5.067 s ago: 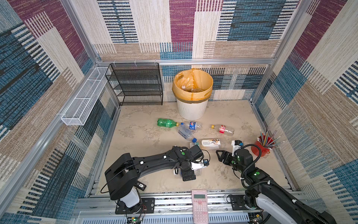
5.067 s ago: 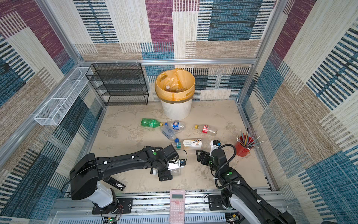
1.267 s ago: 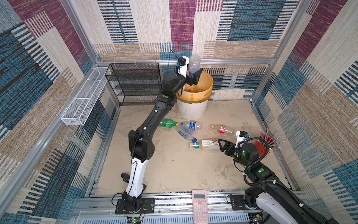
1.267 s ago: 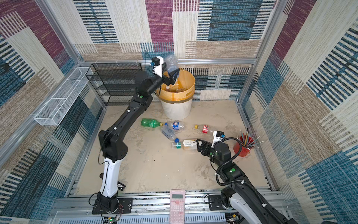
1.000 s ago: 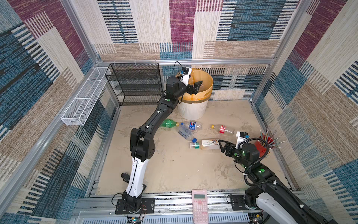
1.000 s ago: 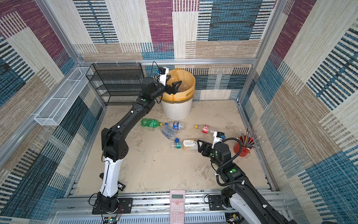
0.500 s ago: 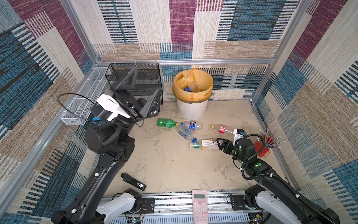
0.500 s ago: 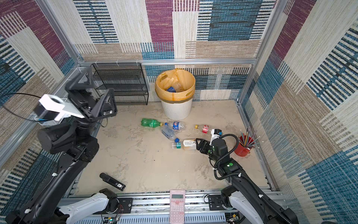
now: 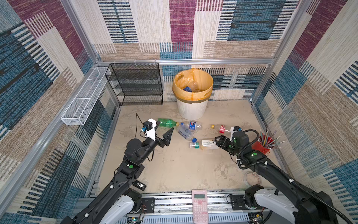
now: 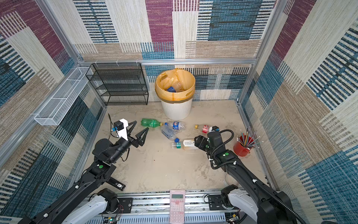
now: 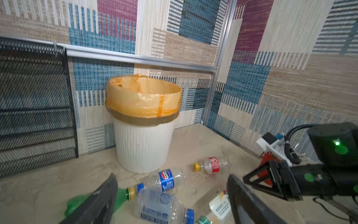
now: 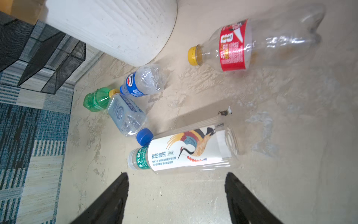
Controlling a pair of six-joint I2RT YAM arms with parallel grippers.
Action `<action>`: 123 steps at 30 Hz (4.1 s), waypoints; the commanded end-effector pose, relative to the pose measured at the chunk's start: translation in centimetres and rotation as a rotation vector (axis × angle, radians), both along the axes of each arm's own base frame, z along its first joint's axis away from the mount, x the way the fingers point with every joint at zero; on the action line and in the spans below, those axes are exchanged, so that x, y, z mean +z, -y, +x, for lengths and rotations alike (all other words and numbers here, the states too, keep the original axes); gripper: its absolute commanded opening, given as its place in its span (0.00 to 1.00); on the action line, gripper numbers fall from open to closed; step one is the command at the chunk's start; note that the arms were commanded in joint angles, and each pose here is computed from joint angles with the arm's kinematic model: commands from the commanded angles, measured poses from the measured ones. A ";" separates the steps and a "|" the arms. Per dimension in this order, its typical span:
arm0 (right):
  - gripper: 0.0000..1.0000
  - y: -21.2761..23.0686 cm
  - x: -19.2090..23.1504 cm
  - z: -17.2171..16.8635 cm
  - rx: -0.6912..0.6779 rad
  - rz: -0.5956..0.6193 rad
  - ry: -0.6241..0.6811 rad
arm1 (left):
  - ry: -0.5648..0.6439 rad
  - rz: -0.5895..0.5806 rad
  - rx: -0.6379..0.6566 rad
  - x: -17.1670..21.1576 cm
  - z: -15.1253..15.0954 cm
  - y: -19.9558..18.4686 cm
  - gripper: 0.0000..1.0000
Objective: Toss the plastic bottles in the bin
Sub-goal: 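Draw the left gripper back while the right gripper moves toward the green-label tea bottle, then lower the right gripper onto the green-label tea bottle and close it, then lift the green-label tea bottle upright with the right gripper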
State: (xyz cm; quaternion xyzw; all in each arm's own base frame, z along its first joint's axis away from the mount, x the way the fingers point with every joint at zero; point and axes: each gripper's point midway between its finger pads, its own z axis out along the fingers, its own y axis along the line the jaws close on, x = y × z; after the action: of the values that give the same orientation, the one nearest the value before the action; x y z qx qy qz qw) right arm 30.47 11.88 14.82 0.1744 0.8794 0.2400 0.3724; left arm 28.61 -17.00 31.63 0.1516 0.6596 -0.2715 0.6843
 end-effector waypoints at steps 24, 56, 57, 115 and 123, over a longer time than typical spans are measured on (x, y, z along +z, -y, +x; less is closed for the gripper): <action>0.80 -6.9 3.8 2.5 0.746 -0.616 0.352 | -0.364 -0.034 0.103 -10.8 -1.2 -2.4 0.84; 0.81 -8.9 -6.7 2.0 1.408 -0.926 0.129 | -0.412 -0.092 0.082 -12.1 -1.6 -2.0 0.80; 0.81 -8.9 -6.9 2.0 1.408 -0.930 0.125 | -0.414 -0.091 0.080 -12.1 -1.6 -2.0 0.79; 0.47 -9.4 5.7 -1.6 0.713 -0.365 0.826 | -0.393 -0.098 0.094 -11.4 -1.3 -2.2 0.79; 0.47 -5.7 9.5 -5.5 0.475 -0.257 1.177 | -0.401 -0.104 0.100 -11.4 -1.3 -2.2 0.79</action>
State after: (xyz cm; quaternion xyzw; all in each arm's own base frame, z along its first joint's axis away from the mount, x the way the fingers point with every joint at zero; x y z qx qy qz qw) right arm 25.93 18.71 17.45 -0.2784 0.6740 0.2432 0.6396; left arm 27.19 -14.77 19.43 0.0348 0.7806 -0.2886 0.5533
